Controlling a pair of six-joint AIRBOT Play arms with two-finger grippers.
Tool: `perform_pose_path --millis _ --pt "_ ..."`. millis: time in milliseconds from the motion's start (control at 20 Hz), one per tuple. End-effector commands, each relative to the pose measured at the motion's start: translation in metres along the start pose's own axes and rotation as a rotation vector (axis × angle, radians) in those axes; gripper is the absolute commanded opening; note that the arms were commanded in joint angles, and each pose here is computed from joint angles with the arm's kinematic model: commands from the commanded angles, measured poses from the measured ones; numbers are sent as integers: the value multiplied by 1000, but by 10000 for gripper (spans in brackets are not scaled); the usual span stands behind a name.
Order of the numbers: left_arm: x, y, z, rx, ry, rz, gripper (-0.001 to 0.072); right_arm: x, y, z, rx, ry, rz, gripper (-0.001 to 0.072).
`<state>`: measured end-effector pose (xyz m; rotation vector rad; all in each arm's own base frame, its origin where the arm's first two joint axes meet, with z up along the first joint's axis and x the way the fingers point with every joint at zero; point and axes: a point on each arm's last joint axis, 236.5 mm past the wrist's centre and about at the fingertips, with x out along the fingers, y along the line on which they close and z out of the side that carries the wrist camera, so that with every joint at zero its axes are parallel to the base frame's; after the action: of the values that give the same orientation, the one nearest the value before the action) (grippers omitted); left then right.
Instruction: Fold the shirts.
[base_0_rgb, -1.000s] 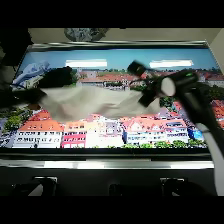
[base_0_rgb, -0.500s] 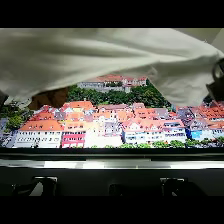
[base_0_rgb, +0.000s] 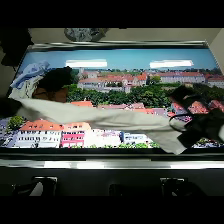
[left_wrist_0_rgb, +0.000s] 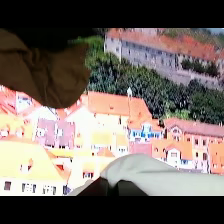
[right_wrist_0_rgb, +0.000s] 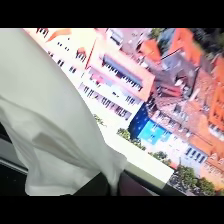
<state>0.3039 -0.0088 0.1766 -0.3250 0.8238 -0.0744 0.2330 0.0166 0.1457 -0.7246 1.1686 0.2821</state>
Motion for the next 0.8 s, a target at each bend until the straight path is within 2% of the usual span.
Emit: perform_pose_path --millis 0,150,300,500,550,600,650,700,750 --pt "58 18 -58 -73 175 -20 29 66 28 7 -20 6 43 46" --pt "111 39 -59 -142 239 -7 30 116 27 46 -21 -12 22 46" --pt "176 49 -65 -233 340 -55 30 181 30 93 -38 -28 38 46" --pt "235 65 -61 -267 447 -69 32 234 -20 129 245 -70 70 47" --pt "243 62 -60 -291 461 -92 66 239 -27 134 310 -85 96 52" --pt "247 55 -59 -323 473 -126 266 241 -29 138 388 -106 143 148" --pt "248 48 -57 -343 481 -154 502 239 -27 142 440 -126 190 378" --pt "244 46 -54 -335 491 -164 586 234 -25 145 455 -151 236 588" --pt "237 46 -49 -315 500 -169 592 223 -25 144 437 -174 276 610"
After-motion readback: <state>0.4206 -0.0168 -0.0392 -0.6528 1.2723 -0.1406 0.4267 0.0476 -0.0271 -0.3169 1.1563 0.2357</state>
